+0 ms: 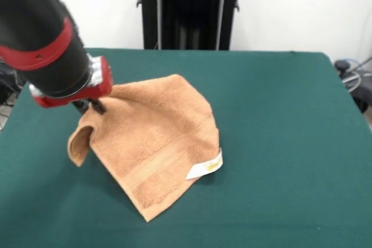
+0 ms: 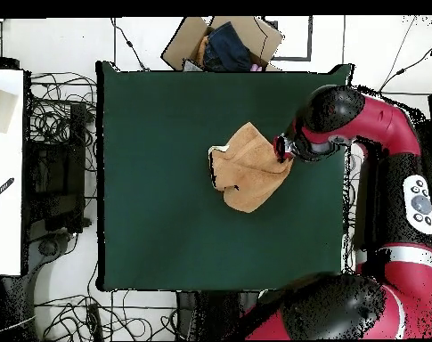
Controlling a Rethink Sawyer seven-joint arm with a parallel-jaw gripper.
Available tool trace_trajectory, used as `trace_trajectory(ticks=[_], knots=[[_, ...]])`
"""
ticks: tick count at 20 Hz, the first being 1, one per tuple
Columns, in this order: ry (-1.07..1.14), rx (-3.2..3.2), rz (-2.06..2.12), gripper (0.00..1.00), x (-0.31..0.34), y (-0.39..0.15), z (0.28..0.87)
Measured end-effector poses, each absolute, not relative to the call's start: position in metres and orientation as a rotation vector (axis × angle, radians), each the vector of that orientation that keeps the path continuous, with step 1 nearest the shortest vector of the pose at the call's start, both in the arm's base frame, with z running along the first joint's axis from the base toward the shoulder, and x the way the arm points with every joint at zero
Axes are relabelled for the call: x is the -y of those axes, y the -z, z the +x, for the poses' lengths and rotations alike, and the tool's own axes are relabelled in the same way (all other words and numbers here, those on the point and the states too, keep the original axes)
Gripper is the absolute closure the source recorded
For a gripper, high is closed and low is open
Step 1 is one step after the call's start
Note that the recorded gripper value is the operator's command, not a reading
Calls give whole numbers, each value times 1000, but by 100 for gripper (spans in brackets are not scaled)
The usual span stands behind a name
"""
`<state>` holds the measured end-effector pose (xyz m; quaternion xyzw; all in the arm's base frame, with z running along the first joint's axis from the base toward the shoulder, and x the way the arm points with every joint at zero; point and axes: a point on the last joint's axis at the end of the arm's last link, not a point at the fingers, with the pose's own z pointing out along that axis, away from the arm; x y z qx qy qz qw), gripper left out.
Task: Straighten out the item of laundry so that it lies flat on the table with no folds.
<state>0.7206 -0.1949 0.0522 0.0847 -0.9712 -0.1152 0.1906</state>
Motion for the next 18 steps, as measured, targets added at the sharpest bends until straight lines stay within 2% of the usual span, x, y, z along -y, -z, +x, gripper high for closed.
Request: trace_trajectory(ticks=[10, 18], knots=[[356, 2770, 445, 100, 239, -24, 760], [371, 2780, 525, 100, 260, 3, 769]])
